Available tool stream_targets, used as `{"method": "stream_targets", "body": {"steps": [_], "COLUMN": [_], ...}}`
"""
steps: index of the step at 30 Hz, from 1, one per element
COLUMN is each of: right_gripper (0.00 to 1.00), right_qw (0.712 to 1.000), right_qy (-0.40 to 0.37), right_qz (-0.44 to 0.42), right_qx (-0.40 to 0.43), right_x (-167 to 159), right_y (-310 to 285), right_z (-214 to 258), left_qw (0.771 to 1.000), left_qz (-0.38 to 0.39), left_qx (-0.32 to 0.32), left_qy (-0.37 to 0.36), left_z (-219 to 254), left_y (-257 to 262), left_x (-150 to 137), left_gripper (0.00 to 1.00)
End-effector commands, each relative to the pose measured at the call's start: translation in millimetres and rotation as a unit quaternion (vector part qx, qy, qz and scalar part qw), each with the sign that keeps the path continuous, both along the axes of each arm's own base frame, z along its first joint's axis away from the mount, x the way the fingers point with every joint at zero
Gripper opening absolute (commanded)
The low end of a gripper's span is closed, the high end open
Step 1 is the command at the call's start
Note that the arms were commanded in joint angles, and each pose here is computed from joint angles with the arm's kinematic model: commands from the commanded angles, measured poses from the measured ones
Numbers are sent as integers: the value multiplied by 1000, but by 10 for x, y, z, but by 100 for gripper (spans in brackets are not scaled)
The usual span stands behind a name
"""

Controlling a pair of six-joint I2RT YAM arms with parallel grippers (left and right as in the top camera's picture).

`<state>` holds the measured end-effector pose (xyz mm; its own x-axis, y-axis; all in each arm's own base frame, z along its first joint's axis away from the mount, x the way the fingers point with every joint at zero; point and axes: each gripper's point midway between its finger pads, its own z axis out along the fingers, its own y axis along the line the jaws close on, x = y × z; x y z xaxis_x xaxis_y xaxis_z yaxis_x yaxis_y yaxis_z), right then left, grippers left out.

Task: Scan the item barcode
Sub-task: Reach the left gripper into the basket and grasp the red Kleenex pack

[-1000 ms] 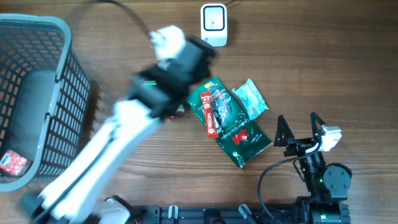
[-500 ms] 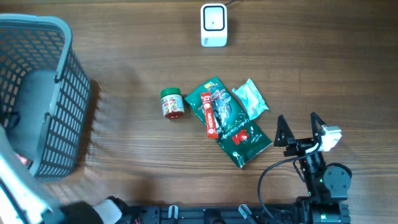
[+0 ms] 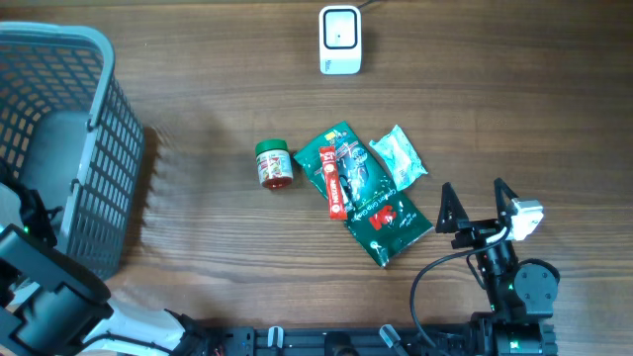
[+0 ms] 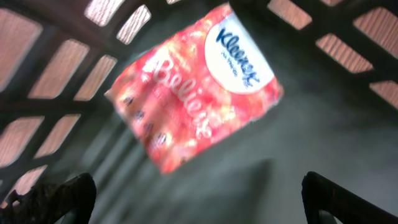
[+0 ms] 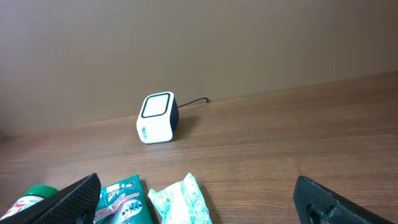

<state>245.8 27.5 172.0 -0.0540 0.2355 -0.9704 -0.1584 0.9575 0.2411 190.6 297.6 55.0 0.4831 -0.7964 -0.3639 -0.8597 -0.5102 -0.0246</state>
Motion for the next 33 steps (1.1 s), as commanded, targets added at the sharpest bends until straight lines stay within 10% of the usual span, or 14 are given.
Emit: {"method": "stream_targets", "body": {"steps": [1,7,9,15,19,24,28,33], "right_gripper": [100,100,100,100,100,100,100,99], "right_qw": [1000,1000,1000,1000,1000,1000,1000,1000], "right_qy": [-5,-5,-5,-5,-5,-5,-5,-5], "right_qz": [1,1,1,1,1,1,1,1], "right_qx": [2,2,2,2,2,2,2,2], "right_x": [-4,-3,-3,-3,-3,-3,-3,-3], "right_y": [5,4,5,5,5,5,5,5], "right_z": [22,22,21,20,20,20,20,20], "left_qw": [999,995,993,994,995,999,903,696], "left_qz": [19,24,26,18,14,-23,-236,-490], "left_qx": [25,63,75,55,28,24,-1,-5], "left_qy": [26,70,83,96,92,-4,-359,-524], "left_z": [-109,-66,-34,-272,-424,22,1652,3009], "left_y": [38,132,164,169,110,185,-265,-1714], "left_x": [-180,-339,-379,-360,-328,70,1287,1576], "left_gripper": [100,84,52,59,4,4,4,4]}}
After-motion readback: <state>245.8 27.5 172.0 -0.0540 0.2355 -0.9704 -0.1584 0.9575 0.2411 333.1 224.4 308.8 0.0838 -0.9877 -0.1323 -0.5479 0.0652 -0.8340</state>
